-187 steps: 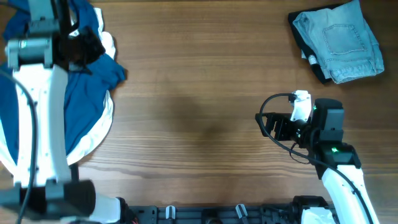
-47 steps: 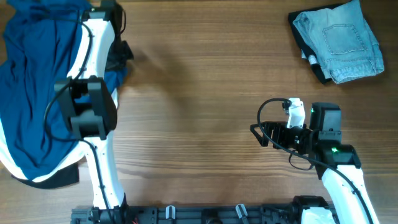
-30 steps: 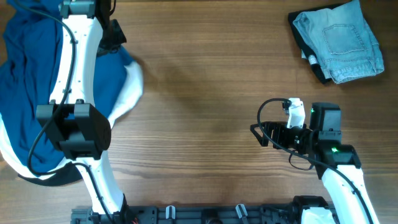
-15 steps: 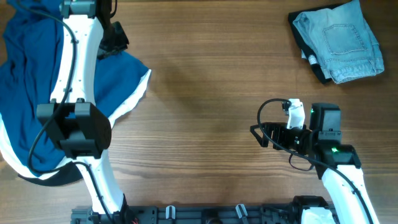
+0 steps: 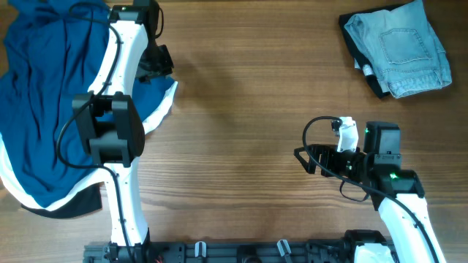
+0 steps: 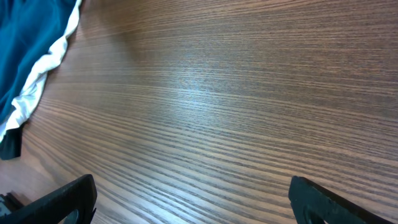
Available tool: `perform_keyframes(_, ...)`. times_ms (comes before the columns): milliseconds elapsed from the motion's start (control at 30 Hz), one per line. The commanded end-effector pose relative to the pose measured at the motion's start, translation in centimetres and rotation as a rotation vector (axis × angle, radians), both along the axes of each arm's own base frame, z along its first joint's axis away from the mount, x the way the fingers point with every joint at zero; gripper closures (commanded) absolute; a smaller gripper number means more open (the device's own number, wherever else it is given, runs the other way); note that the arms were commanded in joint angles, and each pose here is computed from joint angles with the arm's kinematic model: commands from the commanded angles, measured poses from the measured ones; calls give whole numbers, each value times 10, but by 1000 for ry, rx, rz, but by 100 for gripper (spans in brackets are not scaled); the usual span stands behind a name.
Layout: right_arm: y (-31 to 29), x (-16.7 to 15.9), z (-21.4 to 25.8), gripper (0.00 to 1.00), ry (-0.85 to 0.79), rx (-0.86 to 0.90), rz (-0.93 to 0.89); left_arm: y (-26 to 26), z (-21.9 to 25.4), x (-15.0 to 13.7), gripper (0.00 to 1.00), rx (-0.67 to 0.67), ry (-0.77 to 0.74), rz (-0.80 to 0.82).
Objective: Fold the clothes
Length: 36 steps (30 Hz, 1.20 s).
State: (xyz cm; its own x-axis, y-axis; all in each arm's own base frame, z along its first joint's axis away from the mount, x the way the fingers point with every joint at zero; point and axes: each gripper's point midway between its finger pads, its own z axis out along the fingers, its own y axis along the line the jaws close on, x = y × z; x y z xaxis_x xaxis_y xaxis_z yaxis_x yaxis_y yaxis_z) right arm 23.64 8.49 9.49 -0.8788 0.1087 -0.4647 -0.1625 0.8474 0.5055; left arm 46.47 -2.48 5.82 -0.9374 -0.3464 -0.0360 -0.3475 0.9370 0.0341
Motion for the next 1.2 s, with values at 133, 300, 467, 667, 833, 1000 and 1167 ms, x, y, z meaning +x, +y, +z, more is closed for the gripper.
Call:
perform_keyframes(133, 4, 1, 8, 0, -13, 11, 32, -5, -49, -9, 60, -28, 110, -9)
perform_keyframes(300, 4, 1, 8, 0, -12, 11, 31, -4, -57, -9, 82, -27, 122, -8)
perform_keyframes(467, 4, 1, 8, 0, -12, 11, 32, -5, -57, -8, 96, -27, 115, -4)
perform_keyframes(667, 4, 1, 8, 0, -15, 11, 32, 0, -51, -13, 96, 1, 127, 29)
perform_keyframes(833, 4, 1, 8, 0, -15, 11, 31, 9, -3, -4, 96, 47, 20, 29)
perform_keyframes(1000, 4, 1, 8, 0, -15, 11, 32, 11, 63, 0, 96, 44, -131, 55)
perform_keyframes(1167, 4, 2, 9, 0, -20, 10, 32, -2, 109, -6, 96, 37, -228, 27)
